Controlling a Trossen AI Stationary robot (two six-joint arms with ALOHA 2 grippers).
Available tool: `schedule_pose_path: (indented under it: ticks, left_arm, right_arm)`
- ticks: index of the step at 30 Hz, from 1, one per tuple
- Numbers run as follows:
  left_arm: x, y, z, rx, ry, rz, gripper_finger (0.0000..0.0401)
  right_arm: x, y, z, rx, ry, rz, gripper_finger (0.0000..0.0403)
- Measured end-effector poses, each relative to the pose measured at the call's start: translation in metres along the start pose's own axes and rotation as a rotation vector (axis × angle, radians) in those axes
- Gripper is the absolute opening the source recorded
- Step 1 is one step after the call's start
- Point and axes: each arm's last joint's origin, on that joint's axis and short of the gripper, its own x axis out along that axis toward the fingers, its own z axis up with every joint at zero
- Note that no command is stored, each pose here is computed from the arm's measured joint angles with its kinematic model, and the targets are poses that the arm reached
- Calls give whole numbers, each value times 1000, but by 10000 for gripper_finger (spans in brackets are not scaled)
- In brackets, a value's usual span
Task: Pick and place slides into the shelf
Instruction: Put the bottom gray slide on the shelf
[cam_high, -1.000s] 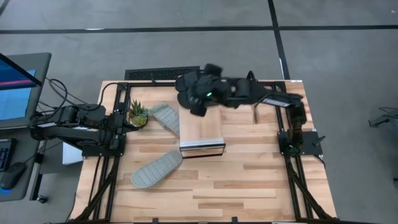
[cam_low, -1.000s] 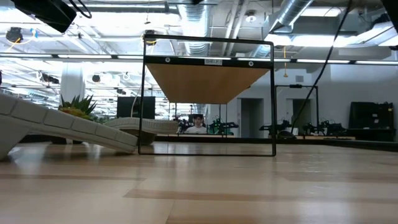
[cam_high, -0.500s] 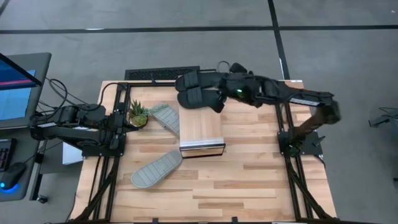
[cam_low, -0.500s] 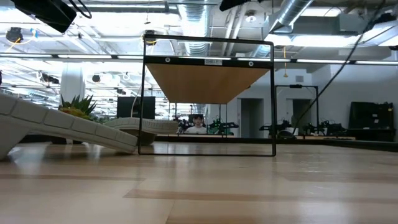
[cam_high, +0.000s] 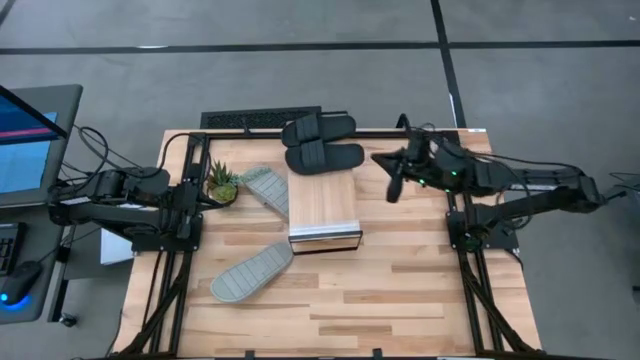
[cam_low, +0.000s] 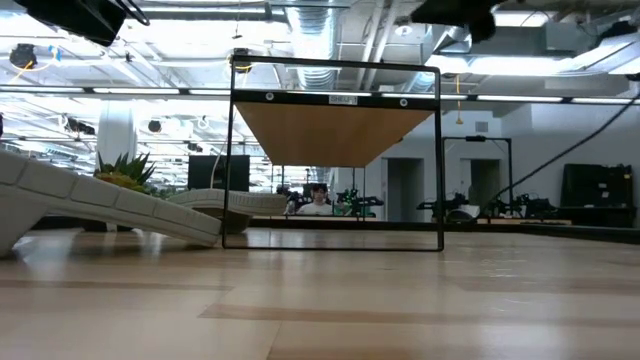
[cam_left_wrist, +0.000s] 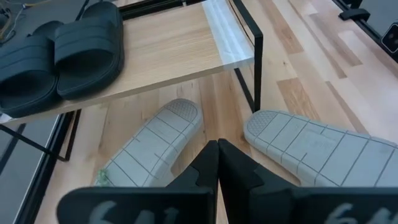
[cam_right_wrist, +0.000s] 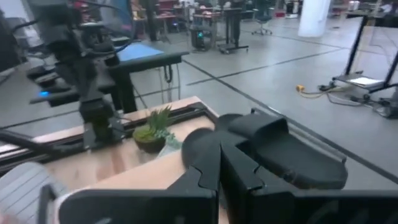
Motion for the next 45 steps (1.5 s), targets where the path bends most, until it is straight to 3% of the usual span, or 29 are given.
schedule_pose_path:
  ticks: [6, 15, 17, 22, 28, 33, 38, 45]
  left_arm:
    - [0, 0, 0, 22, -1, 1, 0]
    - [0, 1, 4, -160, -38, 11, 0]
    - [0, 2, 8, -245, -83, 16, 0]
    - [-3, 5, 24, -595, -257, -13, 0]
    - [-4, 7, 27, -795, -308, -15, 0]
    - [10, 2, 13, -990, -185, -88, 0]
    - [25, -8, -9, -1214, 92, -154, 0]
    - [28, -20, -14, -1225, 242, -353, 0]
  right_arm:
    - [-21, -1, -35, 8, 15, 46, 0]
    - [-33, -4, -79, 115, -103, 94, 0]
    - [-33, -4, -89, 145, -106, 101, 0]
    - [-32, -3, -113, 226, -37, 107, 0]
    - [-30, -1, -132, 292, 0, 120, 0]
    - [-29, -1, -142, 323, 33, 116, 0]
    - [-30, -1, -146, 337, 48, 115, 0]
    - [-31, 1, -154, 357, 76, 126, 0]
